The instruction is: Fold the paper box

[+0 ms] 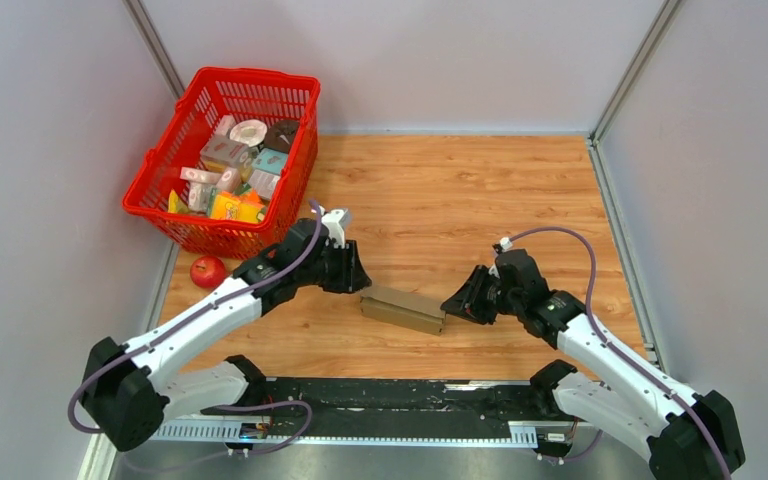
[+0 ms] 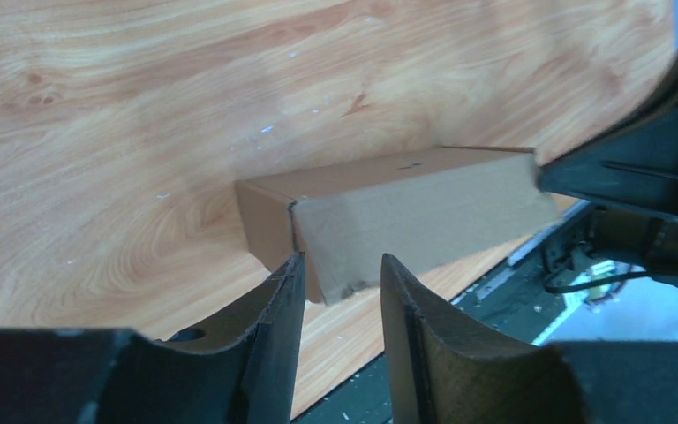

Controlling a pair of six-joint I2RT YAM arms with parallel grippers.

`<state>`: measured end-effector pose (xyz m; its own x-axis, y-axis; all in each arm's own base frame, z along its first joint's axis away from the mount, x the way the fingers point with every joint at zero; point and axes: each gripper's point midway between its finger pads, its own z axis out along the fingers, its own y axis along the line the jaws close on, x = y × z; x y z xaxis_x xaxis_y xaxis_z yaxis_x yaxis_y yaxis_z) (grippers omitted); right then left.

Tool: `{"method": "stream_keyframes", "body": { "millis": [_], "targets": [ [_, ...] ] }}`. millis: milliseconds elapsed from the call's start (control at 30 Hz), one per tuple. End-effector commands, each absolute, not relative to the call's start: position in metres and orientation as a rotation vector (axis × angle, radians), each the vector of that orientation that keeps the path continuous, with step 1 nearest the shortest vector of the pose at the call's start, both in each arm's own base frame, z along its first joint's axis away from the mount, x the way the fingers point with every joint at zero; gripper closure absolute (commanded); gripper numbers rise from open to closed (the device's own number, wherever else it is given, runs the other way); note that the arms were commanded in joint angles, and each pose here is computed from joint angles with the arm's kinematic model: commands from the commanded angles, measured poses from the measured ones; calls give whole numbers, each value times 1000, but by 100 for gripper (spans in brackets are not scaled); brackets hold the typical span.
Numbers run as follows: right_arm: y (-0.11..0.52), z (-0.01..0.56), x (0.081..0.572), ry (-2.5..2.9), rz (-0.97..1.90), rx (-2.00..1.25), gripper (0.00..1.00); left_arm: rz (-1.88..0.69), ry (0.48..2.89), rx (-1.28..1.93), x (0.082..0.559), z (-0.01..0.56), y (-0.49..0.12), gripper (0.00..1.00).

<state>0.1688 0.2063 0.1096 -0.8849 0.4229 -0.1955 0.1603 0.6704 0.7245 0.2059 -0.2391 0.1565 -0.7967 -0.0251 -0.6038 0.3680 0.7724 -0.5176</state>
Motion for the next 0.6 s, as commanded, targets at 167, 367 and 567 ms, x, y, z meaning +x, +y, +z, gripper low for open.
{"method": "stream_keyframes", "body": {
  "millis": [167,367,567],
  "targets": [
    [197,100,169,2533,936,254,65,-780,2420,303,211,113,-237,71],
    [198,120,169,2531,924,136,53,-779,2433,297,204,101,-232,74],
    [212,111,163,2555,1031,98,57,-784,2444,304,201,95,-231,76]
  ]
}}
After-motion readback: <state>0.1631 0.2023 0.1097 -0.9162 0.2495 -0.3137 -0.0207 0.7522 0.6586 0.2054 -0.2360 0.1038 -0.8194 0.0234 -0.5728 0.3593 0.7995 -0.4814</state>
